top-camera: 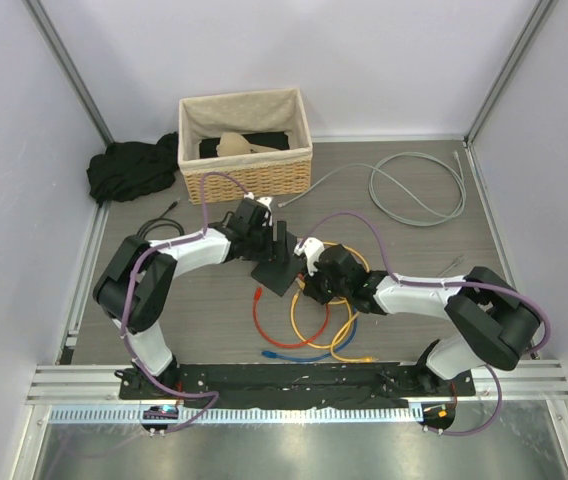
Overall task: Insert the plug into the switch port
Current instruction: Insert the connector into the switch port.
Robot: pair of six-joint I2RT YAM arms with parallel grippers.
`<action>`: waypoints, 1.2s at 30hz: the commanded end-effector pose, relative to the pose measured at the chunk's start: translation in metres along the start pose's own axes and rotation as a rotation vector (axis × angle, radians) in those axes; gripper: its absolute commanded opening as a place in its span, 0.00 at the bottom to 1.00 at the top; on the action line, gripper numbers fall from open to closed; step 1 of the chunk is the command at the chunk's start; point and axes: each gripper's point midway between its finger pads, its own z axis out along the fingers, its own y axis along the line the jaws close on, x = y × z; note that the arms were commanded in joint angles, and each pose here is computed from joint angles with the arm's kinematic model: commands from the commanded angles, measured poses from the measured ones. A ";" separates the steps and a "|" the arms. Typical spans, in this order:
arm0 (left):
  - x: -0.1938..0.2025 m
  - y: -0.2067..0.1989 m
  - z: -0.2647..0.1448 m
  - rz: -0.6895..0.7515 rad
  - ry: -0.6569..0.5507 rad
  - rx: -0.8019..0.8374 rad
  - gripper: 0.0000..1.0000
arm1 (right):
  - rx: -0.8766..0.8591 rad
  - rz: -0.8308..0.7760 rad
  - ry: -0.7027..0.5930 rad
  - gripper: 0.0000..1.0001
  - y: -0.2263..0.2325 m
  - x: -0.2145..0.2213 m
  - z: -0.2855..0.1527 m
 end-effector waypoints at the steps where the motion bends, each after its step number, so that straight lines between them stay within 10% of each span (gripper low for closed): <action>1: 0.009 0.000 0.005 0.022 0.050 0.018 0.76 | -0.004 -0.029 -0.043 0.01 0.001 -0.014 0.004; 36: 0.053 -0.003 0.012 0.056 0.262 0.090 0.72 | 0.147 -0.224 -0.168 0.01 0.006 -0.048 0.004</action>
